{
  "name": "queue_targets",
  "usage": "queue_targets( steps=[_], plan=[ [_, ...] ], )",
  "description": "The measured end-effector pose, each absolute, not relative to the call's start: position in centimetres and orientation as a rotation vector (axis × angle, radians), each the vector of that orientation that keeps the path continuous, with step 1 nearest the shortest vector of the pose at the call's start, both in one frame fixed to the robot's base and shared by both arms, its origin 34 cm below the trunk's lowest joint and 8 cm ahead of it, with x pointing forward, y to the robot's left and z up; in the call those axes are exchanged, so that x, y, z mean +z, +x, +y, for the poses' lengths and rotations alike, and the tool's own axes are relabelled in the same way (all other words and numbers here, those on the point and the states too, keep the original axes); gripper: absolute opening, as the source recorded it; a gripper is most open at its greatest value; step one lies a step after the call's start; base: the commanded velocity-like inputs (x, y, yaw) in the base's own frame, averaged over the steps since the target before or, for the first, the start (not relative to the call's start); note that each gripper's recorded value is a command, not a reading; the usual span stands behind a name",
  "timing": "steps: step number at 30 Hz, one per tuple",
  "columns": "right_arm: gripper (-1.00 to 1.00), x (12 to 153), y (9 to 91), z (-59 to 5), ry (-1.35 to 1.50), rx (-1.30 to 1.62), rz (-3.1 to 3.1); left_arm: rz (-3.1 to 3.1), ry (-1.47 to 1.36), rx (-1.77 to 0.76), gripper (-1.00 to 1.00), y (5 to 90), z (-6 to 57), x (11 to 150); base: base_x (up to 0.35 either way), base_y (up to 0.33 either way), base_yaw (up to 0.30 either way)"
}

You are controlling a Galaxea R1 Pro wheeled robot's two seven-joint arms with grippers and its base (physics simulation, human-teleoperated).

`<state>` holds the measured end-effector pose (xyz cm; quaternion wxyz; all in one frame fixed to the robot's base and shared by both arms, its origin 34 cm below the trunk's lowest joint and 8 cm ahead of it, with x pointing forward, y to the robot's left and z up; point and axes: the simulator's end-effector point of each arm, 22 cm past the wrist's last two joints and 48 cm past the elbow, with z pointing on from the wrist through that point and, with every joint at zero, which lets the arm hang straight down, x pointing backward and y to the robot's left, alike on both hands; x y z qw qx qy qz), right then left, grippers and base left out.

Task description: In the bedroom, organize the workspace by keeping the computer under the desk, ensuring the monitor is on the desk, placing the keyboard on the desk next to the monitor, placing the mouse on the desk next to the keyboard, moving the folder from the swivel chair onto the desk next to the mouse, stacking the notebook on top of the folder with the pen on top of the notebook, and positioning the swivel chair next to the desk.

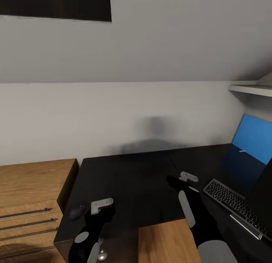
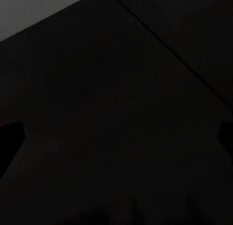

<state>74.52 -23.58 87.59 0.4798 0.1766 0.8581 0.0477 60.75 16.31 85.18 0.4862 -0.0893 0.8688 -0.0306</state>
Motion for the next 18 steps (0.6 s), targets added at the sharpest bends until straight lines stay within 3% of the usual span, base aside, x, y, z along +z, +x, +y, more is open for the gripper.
queue_targets(
  steps=[4,10,18],
  plan=[
    [1.0,87.73,74.55,-23.59,0.43,0.117,2.091,2.114,-0.215,-0.075,1.0,60.73,16.24,85.17,0.033,0.0,0.0],
    [1.0,87.68,74.53,-23.57,0.429,0.117,2.092,2.116,-0.212,-0.074,1.0,60.69,16.15,85.13,0.193,0.0,0.0],
    [1.0,87.71,74.56,-23.61,0.429,0.115,2.091,2.116,-0.209,-0.08,1.0,60.71,15.96,85.12,0.03,0.0,0.0]
  ],
)
